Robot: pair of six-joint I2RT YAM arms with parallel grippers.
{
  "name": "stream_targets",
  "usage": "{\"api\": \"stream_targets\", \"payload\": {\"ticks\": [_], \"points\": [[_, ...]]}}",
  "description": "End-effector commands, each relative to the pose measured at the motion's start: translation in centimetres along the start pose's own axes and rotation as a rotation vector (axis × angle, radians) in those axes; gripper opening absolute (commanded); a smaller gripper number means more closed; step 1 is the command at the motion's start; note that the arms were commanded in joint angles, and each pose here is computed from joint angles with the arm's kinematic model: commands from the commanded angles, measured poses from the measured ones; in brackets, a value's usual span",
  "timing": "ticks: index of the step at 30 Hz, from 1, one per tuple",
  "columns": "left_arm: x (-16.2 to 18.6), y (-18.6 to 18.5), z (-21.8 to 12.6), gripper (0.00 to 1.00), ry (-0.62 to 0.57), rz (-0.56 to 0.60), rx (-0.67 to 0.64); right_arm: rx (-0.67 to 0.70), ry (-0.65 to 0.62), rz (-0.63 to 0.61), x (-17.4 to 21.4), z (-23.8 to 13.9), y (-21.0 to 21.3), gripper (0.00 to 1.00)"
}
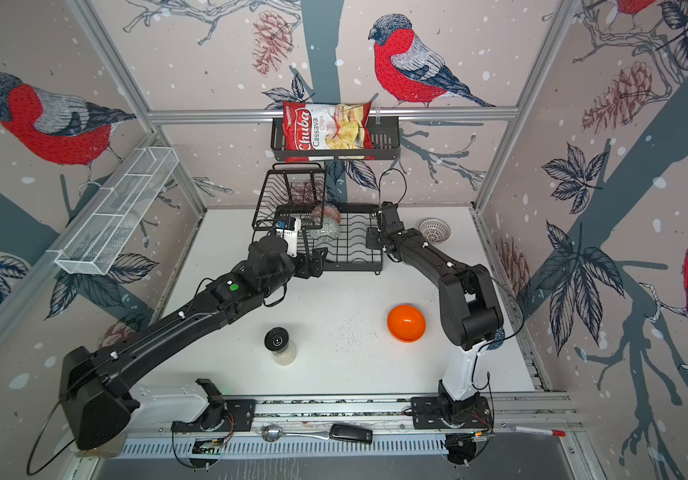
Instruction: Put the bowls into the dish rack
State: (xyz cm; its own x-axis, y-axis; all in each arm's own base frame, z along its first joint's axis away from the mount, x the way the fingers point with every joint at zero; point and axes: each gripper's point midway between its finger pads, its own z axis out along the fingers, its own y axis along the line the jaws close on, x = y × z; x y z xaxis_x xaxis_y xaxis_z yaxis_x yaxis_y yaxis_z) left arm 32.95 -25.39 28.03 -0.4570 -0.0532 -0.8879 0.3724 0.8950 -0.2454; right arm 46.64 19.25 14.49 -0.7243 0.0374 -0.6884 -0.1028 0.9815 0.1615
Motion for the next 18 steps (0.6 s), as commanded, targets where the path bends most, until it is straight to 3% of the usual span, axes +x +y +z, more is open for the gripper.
{"api": "stream_targets", "payload": {"ticks": [1,2,12,18], "points": [[-1.5,-2.0,-0.4,0.98,-0.054,-0.037,0.11,0.057,-0.006,0.046,0.5,-2.0,-1.7,0.93],[-1.5,-2.4,-0.5,0.98,-0.054,-0.039,0.135,0.064,-0.011,0.05,0.9,-2.6,-2.1,1.0],[1.8,-8.8,0.5,0.98,0.014,0.022,0.303,0.093,0.045,0.186,6.5,-6.4,-6.4,0.99],[4.4,-10.1,1.2,0.98,0.075,-0.023,0.343,0.074,0.091,0.264,10.5,-8.4,-8.2,0.97]]}}
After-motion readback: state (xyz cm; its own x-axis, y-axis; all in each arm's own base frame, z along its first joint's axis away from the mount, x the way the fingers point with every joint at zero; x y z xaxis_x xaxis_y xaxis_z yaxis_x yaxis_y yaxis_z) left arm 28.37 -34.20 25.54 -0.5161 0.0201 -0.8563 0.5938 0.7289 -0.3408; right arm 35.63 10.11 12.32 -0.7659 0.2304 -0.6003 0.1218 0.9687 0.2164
